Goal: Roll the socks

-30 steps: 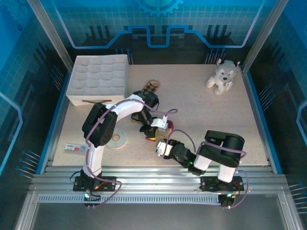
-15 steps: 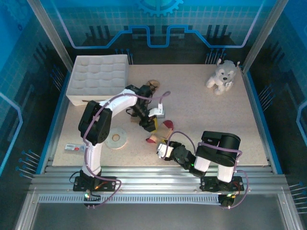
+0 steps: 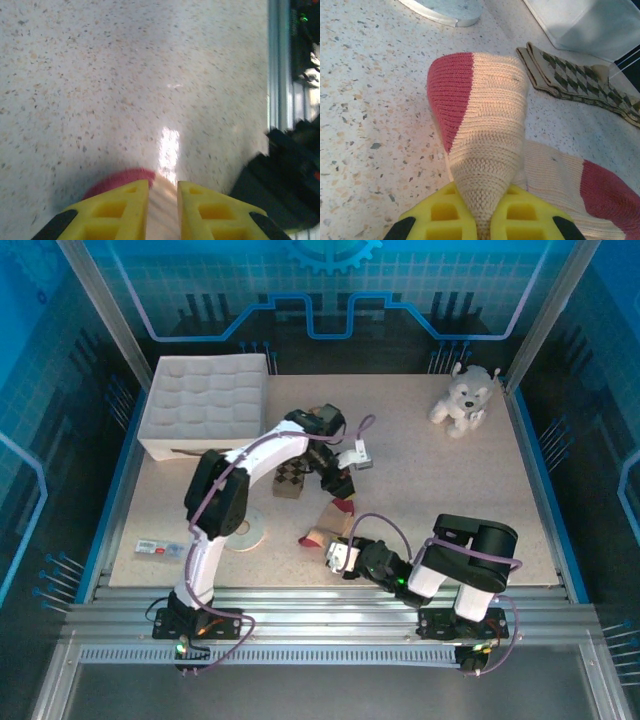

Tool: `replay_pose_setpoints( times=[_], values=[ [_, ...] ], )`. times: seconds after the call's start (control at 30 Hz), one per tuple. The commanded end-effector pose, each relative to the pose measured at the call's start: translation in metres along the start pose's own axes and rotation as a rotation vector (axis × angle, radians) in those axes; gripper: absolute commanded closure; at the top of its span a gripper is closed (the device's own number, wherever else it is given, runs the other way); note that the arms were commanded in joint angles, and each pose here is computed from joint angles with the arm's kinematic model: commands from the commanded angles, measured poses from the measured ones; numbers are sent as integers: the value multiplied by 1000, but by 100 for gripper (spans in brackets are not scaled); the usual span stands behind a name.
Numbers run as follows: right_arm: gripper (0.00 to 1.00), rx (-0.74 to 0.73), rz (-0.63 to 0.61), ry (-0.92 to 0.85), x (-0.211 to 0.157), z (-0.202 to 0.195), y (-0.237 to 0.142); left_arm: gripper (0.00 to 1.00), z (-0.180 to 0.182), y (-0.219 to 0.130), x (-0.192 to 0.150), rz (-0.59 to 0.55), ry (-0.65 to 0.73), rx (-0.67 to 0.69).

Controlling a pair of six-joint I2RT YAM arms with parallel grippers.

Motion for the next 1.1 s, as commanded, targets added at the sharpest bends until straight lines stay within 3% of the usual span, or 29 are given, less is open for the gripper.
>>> replay_pose_setpoints(
  times=[0.0,0.43,0.67,0.77,1.07],
  values=[
    [100,57,39,56,-13,4,-3,82,19,15,-4,-1,-227,29],
    [100,85,57,163,-24,-7,-6,85,65,64,-68,54,-622,128],
    [100,222,126,178,-17,2,-10,86,101,47,-85,12,-797,250],
    [100,313,170,196,-8,7,-14,86,108,42,-86,7,-835,266],
    [100,385,281,306,3,6,-26,86,113,40,-89,8,-872,296]
  ],
)
Point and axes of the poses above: each hand's point on the last joint's axis, 136 mm out from that joint toward the fingers, its own y axis out along the fingers, its own z axis along the line the jaws close on, x = y × z, the point moved 4 cm from there along -y, back along the fingers, and after that the axes turned 2 degrees about y, right-handed, at the moved point
